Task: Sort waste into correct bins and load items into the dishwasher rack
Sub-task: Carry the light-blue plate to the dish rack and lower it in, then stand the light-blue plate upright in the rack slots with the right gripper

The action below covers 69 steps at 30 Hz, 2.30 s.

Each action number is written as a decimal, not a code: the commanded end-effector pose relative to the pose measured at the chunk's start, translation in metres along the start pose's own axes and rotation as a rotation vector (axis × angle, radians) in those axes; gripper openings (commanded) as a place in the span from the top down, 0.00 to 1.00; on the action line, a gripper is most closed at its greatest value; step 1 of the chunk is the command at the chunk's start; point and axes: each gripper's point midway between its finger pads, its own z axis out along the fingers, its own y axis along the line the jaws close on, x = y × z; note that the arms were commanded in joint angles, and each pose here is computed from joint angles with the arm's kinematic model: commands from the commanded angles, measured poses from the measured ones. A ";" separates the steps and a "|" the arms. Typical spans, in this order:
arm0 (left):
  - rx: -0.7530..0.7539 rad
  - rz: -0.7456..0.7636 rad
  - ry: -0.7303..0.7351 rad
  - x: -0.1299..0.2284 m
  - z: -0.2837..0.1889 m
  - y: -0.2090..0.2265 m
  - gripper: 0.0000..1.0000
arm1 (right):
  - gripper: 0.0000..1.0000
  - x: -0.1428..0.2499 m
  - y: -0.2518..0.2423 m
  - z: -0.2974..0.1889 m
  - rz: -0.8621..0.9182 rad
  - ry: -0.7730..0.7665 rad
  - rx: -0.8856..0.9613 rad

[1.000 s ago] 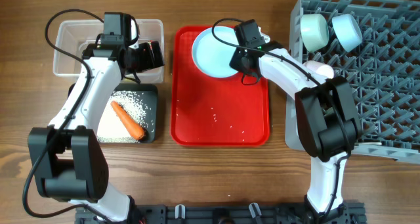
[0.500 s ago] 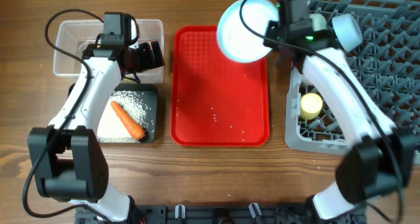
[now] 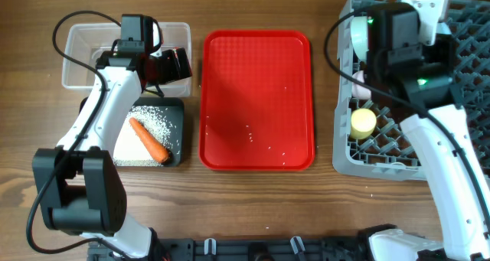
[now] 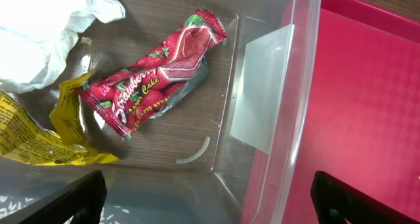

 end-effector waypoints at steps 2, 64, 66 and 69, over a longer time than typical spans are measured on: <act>0.008 -0.005 0.004 0.001 0.000 -0.001 0.00 | 0.88 0.016 -0.014 0.027 -0.021 0.074 -0.024; 0.008 -0.005 0.004 0.001 0.000 -0.001 0.00 | 0.96 0.125 -0.098 0.084 1.063 0.242 -0.540; 0.008 -0.005 0.004 0.001 0.000 -0.001 0.00 | 0.96 0.096 -0.101 0.077 0.918 0.097 -0.567; 0.008 -0.005 0.004 0.001 0.000 -0.001 0.00 | 0.96 0.056 -0.087 0.068 0.676 -0.080 -0.608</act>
